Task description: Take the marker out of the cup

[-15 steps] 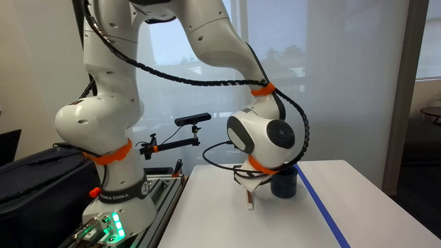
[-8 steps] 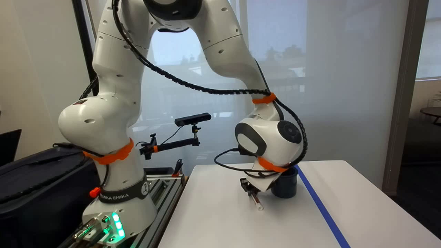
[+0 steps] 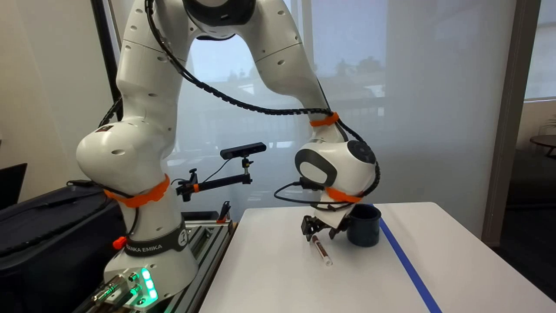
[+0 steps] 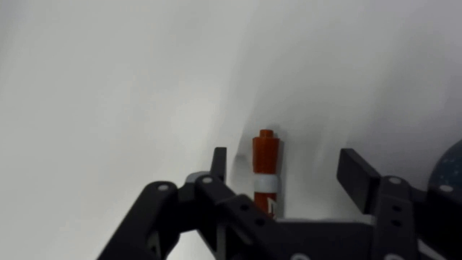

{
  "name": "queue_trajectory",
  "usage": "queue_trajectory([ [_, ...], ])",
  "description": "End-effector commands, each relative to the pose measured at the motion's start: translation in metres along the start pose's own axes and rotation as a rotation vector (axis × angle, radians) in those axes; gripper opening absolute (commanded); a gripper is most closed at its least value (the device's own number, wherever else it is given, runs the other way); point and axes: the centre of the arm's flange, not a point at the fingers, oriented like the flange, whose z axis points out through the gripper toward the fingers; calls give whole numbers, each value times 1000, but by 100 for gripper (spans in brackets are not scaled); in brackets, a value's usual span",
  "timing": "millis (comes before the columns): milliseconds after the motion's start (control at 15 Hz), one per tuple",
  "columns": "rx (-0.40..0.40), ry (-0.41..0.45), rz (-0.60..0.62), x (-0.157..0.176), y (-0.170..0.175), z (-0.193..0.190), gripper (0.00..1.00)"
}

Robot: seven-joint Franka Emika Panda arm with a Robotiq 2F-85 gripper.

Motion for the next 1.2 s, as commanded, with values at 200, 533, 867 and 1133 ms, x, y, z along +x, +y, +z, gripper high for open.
queue_trajectory([
  [200,72,44,27,-50,19,-50,100],
  [533,110,17,80,-82,40,-88,100],
  [867,154,13,205,-100,89,-146,100],
  [1133,145,-3,163,-85,53,-113,100],
])
